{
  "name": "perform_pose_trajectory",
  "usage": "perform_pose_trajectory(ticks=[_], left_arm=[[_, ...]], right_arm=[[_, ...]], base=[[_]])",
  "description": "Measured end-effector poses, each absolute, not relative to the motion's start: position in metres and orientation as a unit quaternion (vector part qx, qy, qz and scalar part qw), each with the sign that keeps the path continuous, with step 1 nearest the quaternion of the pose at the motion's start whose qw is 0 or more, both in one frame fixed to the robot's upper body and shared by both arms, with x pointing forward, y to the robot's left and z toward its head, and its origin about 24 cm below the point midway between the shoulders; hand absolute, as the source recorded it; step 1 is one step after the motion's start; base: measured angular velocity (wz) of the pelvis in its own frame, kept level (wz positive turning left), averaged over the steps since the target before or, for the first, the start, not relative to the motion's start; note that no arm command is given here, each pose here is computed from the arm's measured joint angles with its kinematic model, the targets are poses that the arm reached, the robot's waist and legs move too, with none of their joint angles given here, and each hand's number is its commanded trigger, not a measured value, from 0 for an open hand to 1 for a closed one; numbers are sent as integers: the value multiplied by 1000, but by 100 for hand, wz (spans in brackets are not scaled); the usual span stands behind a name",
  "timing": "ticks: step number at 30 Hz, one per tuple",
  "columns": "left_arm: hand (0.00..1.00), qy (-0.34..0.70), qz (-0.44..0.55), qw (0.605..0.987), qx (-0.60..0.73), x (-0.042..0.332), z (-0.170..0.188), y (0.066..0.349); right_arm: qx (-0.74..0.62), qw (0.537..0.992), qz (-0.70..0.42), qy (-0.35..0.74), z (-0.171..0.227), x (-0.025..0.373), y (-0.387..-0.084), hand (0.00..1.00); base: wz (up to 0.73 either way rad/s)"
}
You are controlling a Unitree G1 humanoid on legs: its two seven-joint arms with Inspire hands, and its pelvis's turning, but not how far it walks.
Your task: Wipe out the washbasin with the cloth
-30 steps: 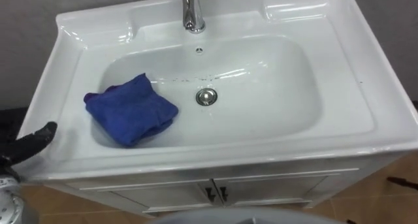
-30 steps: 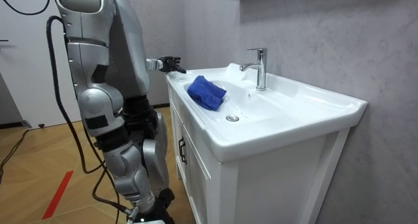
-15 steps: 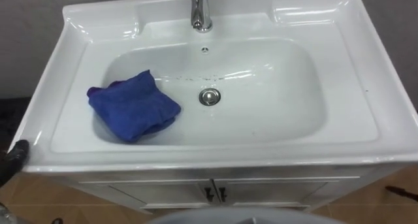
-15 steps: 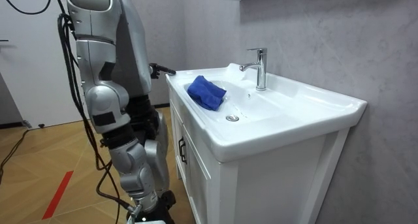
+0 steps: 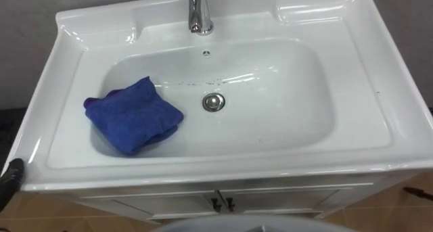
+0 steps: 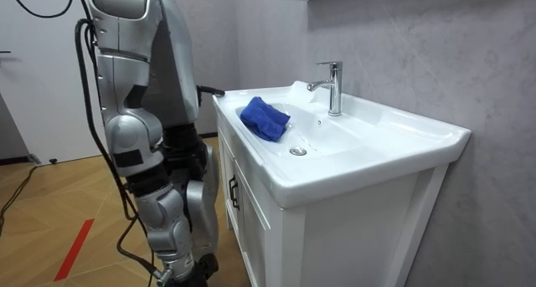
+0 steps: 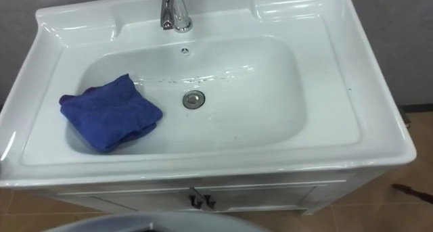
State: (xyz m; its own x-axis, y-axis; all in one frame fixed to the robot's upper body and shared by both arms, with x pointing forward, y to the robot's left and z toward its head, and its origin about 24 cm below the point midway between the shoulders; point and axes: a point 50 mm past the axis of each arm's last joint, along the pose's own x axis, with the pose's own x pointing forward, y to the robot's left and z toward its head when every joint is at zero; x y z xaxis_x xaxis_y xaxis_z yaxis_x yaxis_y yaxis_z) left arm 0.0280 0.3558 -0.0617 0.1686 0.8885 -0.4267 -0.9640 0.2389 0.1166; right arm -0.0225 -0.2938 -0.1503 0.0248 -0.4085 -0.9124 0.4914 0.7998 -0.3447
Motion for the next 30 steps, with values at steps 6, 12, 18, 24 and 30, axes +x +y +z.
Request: perform_pose_trajectory(ticks=[6,12,18,24,30], left_arm=[[0,196,626,747,-111,26,-63,353],[0,195,627,746,-114,26,-64,352],[0,183,638,733,-152,25,-65,352],[0,175,637,729,-180,30,-62,351],[0,166,648,717,-194,38,-56,347]], right_arm=[[39,710,-337,617,-149,-23,-294,0],[47,706,-344,617,-149,-21,-294,0],[46,712,-347,609,-148,-15,-295,0],[41,726,-339,597,-147,-4,-295,0],[35,727,-331,600,-148,-5,-292,0]], base=[[-3],[0],[0],[2],[2]])
